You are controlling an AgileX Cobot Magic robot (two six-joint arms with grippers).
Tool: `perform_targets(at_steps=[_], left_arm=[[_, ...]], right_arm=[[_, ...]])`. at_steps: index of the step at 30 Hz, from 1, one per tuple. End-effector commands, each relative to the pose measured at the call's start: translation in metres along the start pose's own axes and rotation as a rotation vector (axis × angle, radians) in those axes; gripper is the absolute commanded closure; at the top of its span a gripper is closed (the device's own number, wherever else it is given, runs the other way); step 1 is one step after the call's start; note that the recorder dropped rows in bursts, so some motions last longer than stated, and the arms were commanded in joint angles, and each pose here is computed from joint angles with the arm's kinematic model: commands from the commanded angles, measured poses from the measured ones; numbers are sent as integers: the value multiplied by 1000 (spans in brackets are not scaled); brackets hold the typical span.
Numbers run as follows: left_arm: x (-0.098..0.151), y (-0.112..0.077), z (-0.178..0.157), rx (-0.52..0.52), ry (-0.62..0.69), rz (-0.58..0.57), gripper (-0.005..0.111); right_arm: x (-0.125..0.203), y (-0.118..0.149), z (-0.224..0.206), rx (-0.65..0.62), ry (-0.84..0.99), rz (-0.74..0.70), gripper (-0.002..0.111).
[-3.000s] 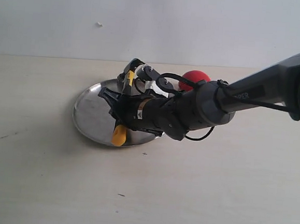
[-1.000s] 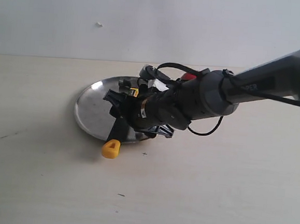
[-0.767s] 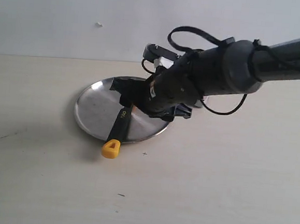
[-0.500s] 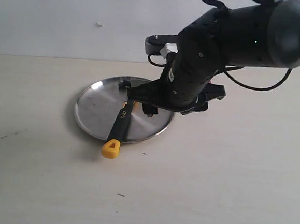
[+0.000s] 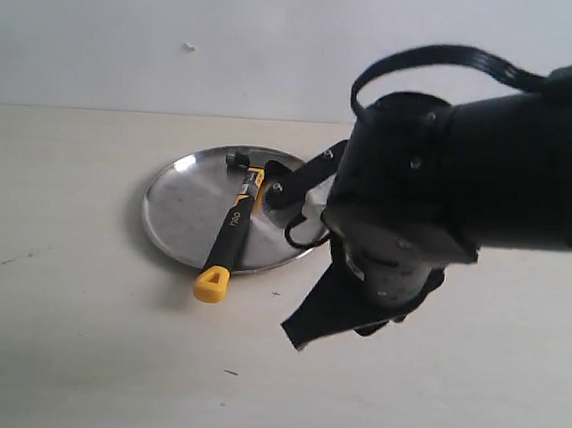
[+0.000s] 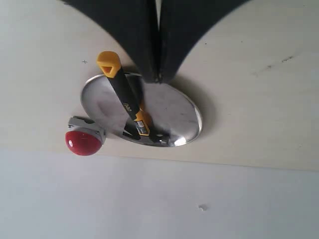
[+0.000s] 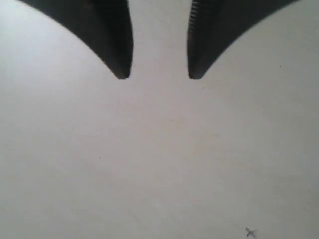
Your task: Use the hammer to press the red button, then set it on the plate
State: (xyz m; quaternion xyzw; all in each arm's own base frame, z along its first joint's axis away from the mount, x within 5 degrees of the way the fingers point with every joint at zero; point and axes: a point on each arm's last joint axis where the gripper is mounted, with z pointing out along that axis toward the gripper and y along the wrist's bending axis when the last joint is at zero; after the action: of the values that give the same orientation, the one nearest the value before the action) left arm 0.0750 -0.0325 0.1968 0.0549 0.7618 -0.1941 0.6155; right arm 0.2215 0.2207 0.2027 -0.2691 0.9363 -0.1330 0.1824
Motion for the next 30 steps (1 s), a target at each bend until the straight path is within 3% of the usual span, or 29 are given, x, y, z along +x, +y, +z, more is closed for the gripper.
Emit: perform_targets(at_steps=[1, 4, 10, 16, 30], left_arm=[[0, -1, 0, 9, 5, 3, 107], [0, -1, 0, 9, 5, 3, 107], [0, -1, 0, 9, 5, 3, 107], [0, -1, 0, 9, 5, 3, 107], [0, -1, 0, 9, 5, 3, 107]], right_arm=[[21, 8, -16, 67, -98, -38, 103], [41, 14, -33, 31, -185, -54, 108], [82, 17, -70, -212, -394, -60, 108], [107, -1, -97, -379, -410, 83, 108], [109, -13, -112, -404, -504, 85, 108]])
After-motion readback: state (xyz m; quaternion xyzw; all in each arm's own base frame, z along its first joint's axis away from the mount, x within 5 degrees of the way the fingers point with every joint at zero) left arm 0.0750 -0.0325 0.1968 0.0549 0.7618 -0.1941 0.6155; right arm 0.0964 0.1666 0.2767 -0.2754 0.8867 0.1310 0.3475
